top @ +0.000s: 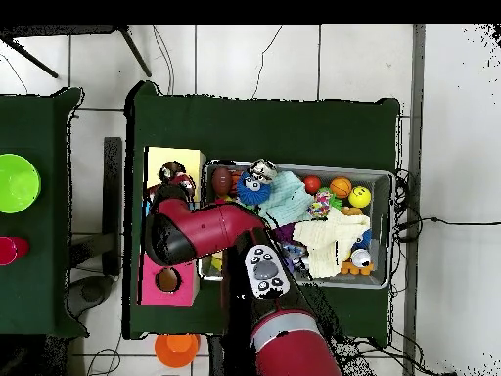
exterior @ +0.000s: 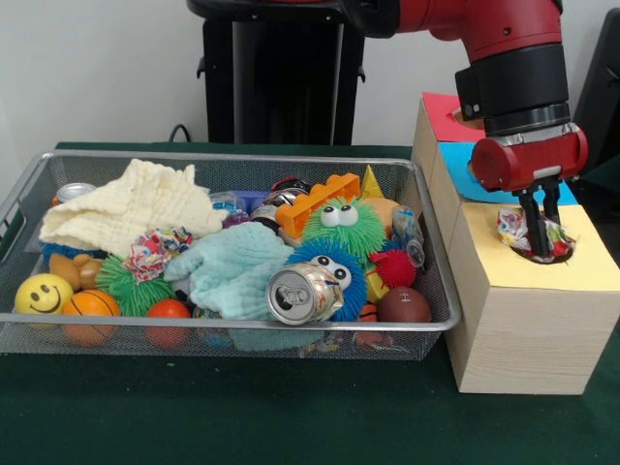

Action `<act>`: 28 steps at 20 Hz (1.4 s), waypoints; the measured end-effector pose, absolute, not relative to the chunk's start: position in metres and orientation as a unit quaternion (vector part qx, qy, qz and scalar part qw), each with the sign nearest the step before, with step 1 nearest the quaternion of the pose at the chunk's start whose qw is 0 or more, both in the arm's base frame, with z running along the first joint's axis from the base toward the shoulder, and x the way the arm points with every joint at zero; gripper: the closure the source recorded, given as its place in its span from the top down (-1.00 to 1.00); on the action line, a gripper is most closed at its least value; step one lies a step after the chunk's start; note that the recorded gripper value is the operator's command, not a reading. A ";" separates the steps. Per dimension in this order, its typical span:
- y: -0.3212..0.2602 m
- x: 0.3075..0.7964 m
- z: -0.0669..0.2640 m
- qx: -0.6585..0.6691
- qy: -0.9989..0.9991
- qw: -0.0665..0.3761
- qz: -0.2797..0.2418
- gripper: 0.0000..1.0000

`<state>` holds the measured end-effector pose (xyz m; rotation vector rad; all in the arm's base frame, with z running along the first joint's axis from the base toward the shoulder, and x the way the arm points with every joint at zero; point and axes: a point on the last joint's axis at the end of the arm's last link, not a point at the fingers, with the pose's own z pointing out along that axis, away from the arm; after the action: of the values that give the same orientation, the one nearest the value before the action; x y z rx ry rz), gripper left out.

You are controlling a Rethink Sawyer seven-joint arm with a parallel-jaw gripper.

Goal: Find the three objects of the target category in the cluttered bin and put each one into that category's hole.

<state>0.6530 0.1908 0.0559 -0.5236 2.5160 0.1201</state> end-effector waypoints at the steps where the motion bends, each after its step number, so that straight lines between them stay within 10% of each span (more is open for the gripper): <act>1: 0.192 0.654 0.055 -0.196 0.938 0.282 0.045 -1.00; 4: 0.194 0.655 0.053 -0.197 0.938 0.281 0.046 -1.00; 5: 0.196 0.655 0.049 -0.197 0.938 0.280 0.047 1.00; 28: 0.193 0.657 0.048 -0.195 0.939 0.280 0.045 1.00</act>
<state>0.6573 0.1930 0.0485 -0.5228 2.5164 0.1206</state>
